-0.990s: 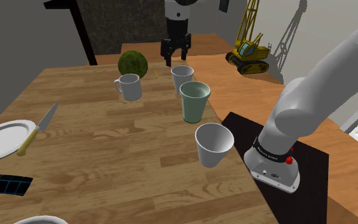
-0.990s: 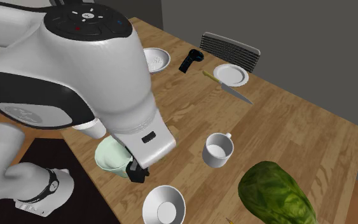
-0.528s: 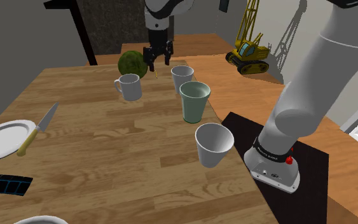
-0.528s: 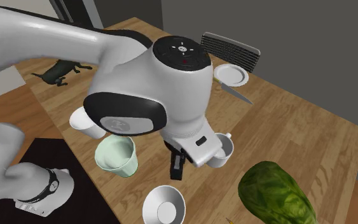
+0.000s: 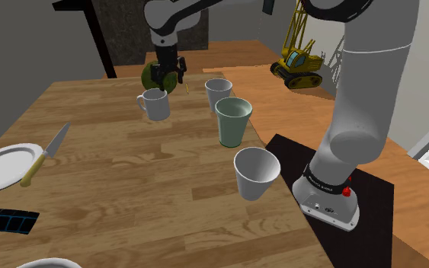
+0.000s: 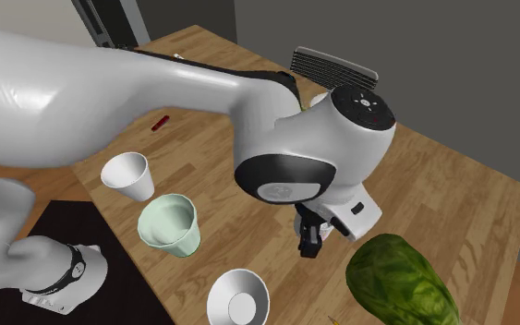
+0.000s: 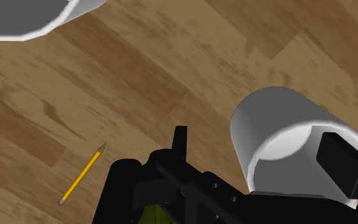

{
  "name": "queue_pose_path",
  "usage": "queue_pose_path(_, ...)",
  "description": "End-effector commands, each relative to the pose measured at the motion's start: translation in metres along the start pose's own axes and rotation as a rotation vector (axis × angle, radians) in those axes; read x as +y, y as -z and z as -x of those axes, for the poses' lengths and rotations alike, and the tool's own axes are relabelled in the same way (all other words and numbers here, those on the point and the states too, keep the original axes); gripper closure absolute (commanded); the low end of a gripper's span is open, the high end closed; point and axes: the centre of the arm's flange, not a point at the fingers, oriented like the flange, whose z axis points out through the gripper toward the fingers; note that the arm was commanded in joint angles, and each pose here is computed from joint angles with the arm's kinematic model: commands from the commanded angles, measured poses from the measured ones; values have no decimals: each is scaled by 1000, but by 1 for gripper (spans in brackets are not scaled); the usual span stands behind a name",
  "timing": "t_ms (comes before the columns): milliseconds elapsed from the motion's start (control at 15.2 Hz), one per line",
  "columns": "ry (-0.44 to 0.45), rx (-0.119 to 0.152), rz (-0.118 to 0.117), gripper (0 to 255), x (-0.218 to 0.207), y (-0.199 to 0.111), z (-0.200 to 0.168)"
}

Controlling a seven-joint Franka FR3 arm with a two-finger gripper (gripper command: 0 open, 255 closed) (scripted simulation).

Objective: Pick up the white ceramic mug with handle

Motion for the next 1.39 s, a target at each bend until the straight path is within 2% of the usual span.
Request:
queue_pose_path(0,-1,-4,0,0,-8,-14,-23)
queue_pose_path(132,-1,-8,1,0,-13,-22,-40)
queue_pose_path(726,-1,-8,1,0,-12,-62,-41)
queue_pose_path(792,-1,-8,1,255,-13,-63,-42)
queue_pose_path(1320,-1,-8,1,255,-12,-62,-41)
